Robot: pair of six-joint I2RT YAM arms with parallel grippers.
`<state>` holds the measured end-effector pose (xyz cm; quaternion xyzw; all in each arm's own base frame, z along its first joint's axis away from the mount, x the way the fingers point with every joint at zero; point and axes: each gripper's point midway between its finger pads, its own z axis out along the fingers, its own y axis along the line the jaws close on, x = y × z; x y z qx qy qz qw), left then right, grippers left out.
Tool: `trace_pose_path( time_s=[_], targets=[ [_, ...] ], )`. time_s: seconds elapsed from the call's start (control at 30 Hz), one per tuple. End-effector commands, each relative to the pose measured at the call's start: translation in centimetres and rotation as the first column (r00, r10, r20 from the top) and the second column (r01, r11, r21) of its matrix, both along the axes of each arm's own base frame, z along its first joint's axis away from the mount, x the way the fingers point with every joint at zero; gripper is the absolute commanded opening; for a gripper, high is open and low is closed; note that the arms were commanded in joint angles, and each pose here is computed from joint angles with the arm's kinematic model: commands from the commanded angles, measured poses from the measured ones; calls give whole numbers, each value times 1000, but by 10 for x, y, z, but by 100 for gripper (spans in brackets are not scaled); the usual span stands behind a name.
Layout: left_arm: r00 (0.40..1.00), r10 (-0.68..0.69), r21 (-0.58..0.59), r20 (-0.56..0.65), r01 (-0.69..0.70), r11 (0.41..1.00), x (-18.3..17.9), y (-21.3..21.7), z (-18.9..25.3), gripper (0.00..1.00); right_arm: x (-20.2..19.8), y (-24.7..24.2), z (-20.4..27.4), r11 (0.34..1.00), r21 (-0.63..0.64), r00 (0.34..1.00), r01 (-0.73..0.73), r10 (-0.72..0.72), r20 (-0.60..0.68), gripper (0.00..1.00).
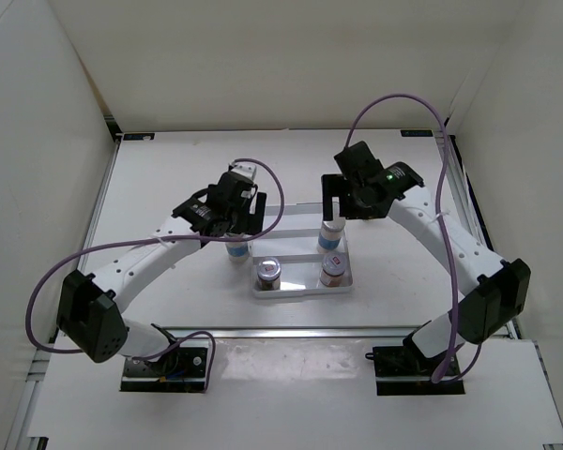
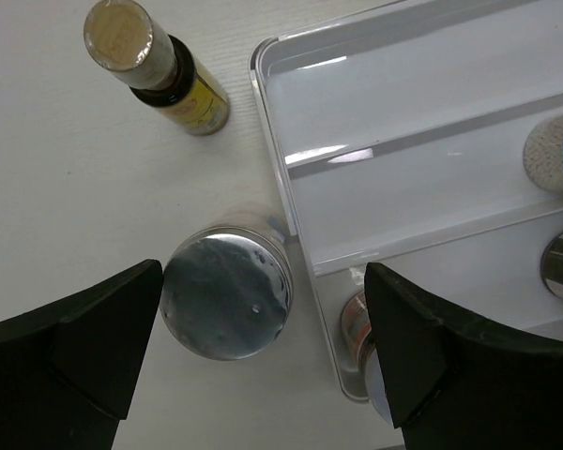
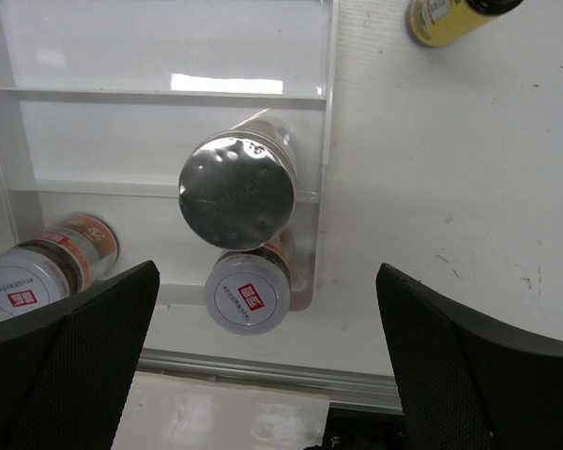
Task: Organize the condiment bottles
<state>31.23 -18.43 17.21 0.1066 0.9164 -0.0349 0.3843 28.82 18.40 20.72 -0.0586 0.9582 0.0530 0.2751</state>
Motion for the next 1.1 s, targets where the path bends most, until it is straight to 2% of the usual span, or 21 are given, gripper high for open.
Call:
trace_pose_path(
  time_s=[0.0, 0.13, 0.37, 0.47, 0.5, 0.53, 0.57, 0.67, 0.77, 0.87, 1.03, 1.07],
  targets=[
    [999, 22, -35, -27, -23, 999, -5, 1, -2, 99, -4, -11, 9, 1000, -1, 999, 26, -26, 33, 100],
    [997, 43, -4, -67, -43, 999, -4, 9, -20, 99, -8, -15, 2, 999, -19, 999, 39, -38, 15, 100],
    [992, 45, 5, -122, -45, 999, -10, 15, -39, 89, -8, -19, 1, 998, -24, 999, 49, -49, 7, 100],
    [993, 31, -21, -113, -33, 999, -12, 12, -32, 78, -9, -24, 3, 998, -25, 998, 58, -58, 7, 100],
    [994, 30, -30, -101, -33, 999, -12, 12, -27, 75, -10, -25, 0, 998, -30, 998, 58, -58, 0, 100],
    [995, 23, -45, -92, -27, 999, -12, 10, -20, 62, -10, -25, 0, 998, -30, 998, 58, -58, 0, 100],
    [997, 22, -57, -75, -26, 998, -11, 10, -12, 55, -11, -25, 3, 998, -25, 998, 58, -58, 7, 100],
    [1000, 20, -117, 9, -18, 993, -5, 6, 30, 39, -11, -29, 2, 997, -25, 998, 67, -67, 7, 100],
    [992, 20, -171, 125, 1, 985, -1, 2, 83, 36, -13, -30, -1, 997, -31, 998, 67, -67, -1, 100],
    [980, 20, -192, 198, 19, 981, -5, 1, 112, 32, -14, -32, -5, 997, -30, 997, 72, -72, -13, 100],
    [976, 3, -234, 218, 49, 971, -5, -9, 125, 30, -14, -32, -5, 997, -25, 997, 79, -80, -15, 100],
    [980, 0, -222, 200, 45, 974, -4, -10, 116, 30, -14, -32, -5, 997, -25, 997, 79, -80, -15, 100]
  ],
)
